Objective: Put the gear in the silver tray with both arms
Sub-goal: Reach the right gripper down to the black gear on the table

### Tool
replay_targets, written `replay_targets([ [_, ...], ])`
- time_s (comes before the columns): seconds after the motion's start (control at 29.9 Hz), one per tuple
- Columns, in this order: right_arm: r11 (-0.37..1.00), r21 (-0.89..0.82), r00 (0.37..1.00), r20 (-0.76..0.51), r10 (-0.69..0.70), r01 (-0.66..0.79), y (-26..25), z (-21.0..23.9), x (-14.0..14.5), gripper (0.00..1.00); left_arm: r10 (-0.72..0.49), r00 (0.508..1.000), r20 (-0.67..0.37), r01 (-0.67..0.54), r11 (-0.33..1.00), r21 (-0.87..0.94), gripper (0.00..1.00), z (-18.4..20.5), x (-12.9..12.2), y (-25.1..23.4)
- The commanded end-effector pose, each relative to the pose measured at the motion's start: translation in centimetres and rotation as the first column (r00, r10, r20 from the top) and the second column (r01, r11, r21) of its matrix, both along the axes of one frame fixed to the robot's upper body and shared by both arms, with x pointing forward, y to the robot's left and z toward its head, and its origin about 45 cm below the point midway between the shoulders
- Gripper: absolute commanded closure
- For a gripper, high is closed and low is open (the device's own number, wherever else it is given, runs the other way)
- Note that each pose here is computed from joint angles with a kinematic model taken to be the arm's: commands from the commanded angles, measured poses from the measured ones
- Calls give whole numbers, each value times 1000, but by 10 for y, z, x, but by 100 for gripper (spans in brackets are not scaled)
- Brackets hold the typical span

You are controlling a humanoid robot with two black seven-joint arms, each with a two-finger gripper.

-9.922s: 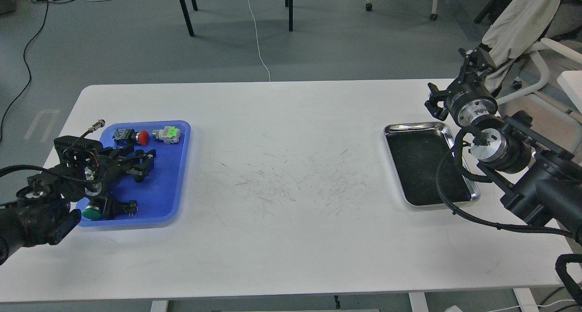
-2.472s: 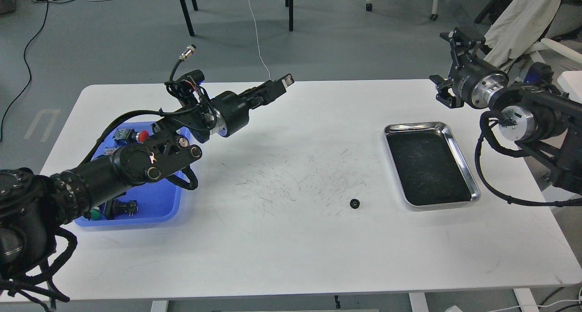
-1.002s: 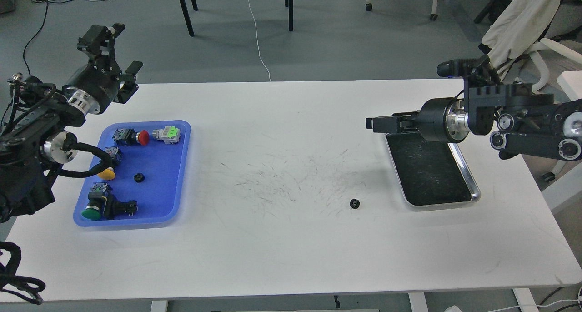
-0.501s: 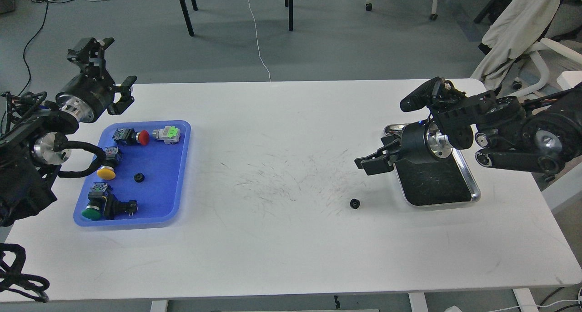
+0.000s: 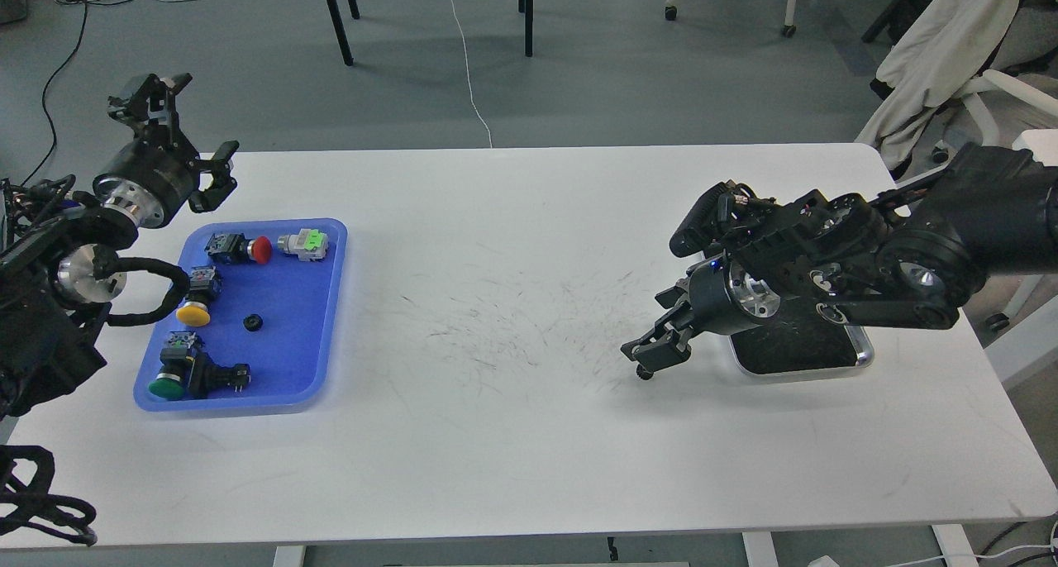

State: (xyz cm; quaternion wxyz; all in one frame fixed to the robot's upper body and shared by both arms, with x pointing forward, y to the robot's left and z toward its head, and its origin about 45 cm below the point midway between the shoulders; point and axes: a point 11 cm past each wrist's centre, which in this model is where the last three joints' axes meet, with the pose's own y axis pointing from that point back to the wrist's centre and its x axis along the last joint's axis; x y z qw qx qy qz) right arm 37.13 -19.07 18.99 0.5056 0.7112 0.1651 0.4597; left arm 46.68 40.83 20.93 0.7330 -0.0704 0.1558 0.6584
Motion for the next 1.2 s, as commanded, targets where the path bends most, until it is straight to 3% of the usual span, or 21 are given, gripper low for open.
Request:
replay_targets([
  [0.0, 1000, -23, 1000, 3, 15, -15, 1, -7, 1, 12, 13, 1000, 6, -13, 1000, -24, 2, -1, -1, 2],
  [0.2, 994, -74, 997, -18, 80, -81, 10, -28, -7, 12, 26, 1000, 11, -25, 999, -44, 2, 0, -2, 4],
  [0.57, 987, -68, 989, -35, 141, -143, 25, -29, -11, 16, 32, 999, 7, -32, 999, -36, 2, -1, -4, 9],
  [0.9, 982, -112, 987, -56, 148, -153, 9, -34, -13, 27, 31, 999, 7, -31, 999, -31, 2, -1, -4, 9],
  [0.97, 980, -126, 988, -56, 146, -152, 5, -35, -13, 35, 30, 1000, 7, -30, 999, -32, 2, -1, -4, 9],
  [1.17, 981, -127, 989, -44, 139, -144, 4, -37, -8, 36, 30, 1000, 9, -30, 999, -33, 2, -1, -4, 8],
])
